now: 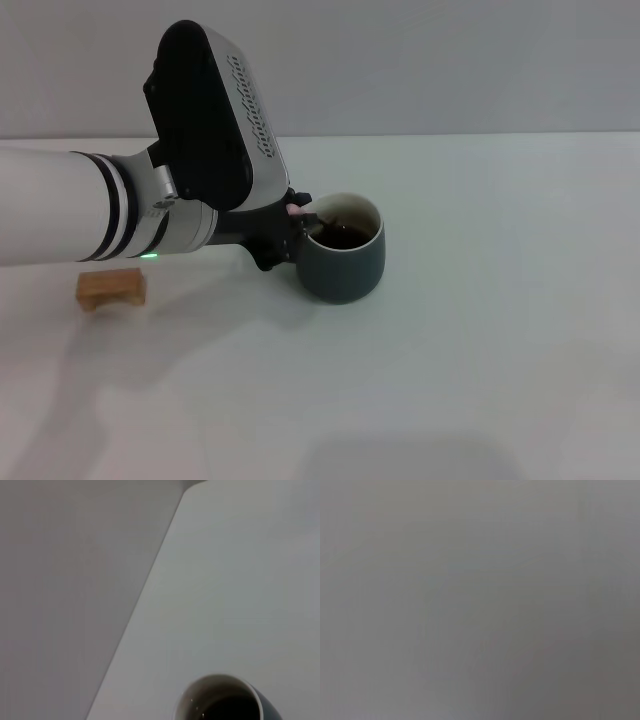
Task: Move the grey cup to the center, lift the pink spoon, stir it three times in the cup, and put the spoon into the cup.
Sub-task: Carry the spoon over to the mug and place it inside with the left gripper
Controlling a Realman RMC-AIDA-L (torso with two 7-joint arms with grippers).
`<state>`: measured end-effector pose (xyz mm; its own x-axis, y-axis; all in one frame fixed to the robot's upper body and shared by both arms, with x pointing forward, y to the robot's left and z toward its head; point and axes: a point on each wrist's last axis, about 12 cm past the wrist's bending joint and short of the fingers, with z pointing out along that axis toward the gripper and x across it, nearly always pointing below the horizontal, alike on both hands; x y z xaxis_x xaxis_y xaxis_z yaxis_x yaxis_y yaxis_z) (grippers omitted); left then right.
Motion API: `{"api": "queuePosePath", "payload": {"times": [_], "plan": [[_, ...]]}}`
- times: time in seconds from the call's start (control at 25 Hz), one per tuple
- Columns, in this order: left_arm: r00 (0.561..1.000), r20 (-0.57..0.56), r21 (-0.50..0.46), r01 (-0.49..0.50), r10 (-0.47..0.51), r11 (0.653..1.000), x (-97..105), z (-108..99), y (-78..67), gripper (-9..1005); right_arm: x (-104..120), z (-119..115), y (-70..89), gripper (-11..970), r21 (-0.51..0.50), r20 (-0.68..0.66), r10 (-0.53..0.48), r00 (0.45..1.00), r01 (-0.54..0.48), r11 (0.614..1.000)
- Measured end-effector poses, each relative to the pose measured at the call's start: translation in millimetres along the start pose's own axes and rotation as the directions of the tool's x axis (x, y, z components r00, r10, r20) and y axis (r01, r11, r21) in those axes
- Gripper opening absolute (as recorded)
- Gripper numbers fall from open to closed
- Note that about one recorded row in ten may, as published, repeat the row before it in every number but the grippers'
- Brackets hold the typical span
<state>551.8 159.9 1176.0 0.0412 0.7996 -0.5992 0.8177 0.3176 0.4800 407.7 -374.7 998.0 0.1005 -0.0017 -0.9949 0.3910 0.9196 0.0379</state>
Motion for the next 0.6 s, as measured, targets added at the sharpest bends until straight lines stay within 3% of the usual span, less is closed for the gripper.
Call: {"api": "queuePosePath", "payload": {"times": [0.6], "plan": [[0.997, -0.074, 0.019, 0.002, 0.0, 1.0, 12, 8, 2.1, 193, 1, -1, -0.1, -1, -0.001, -0.003, -0.001, 1.0, 0.001, 1.0]]}}
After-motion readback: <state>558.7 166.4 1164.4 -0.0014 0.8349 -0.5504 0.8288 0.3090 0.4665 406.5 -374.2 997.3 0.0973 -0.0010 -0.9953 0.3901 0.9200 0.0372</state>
